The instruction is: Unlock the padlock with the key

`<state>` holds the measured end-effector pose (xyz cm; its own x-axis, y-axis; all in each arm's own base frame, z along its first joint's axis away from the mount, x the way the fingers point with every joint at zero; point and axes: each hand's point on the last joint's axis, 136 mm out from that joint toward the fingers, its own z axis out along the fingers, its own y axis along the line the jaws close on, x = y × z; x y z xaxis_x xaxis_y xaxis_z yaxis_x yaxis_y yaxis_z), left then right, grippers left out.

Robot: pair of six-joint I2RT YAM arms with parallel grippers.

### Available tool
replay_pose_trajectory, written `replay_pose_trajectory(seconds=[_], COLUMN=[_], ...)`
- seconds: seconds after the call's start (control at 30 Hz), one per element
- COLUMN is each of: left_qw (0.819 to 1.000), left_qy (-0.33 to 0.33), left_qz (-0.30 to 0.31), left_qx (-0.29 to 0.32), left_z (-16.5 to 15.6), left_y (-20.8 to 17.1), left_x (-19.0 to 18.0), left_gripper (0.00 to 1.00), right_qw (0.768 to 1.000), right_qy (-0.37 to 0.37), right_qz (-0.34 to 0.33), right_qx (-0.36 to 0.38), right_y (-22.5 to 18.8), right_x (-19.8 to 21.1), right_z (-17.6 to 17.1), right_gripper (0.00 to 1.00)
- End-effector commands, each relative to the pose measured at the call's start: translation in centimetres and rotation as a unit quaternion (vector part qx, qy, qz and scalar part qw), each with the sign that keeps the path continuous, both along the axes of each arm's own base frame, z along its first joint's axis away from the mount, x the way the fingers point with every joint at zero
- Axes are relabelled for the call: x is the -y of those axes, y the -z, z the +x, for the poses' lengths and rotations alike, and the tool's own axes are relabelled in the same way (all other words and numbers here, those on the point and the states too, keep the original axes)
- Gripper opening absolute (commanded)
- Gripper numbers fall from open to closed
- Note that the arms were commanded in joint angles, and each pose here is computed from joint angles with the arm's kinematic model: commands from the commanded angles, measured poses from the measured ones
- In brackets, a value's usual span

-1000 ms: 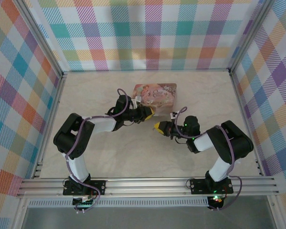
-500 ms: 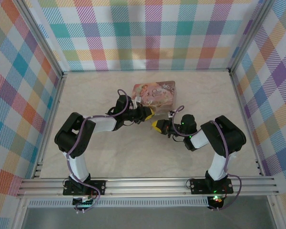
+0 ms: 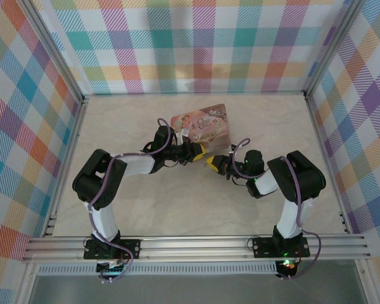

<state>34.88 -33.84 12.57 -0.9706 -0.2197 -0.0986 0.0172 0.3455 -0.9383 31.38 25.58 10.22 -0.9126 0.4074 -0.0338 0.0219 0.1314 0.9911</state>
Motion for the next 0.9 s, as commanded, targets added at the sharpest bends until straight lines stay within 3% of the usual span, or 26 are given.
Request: replay_pose_trajectory(seconds=[0.0,0.87], left_qw=[0.998,0.998], left_qy=[0.046,0.04], left_qz=[-0.034,-0.035], left_qx=[0.015,0.013], left_z=[-1.0,-0.7], left_y=[-2.3,-2.2], left_x=[1.0,0.9], left_gripper=[0.09,0.12], right_qw=[0.998,0.998], right_qy=[0.0,0.003], right_qz=[0.026,0.031], right_qx=[0.048,0.05], right_y=[-2.5,-3.5], right_x=[-0.1,0.6], right_z=[1.0,-0.7], right_gripper=[0.0,0.0])
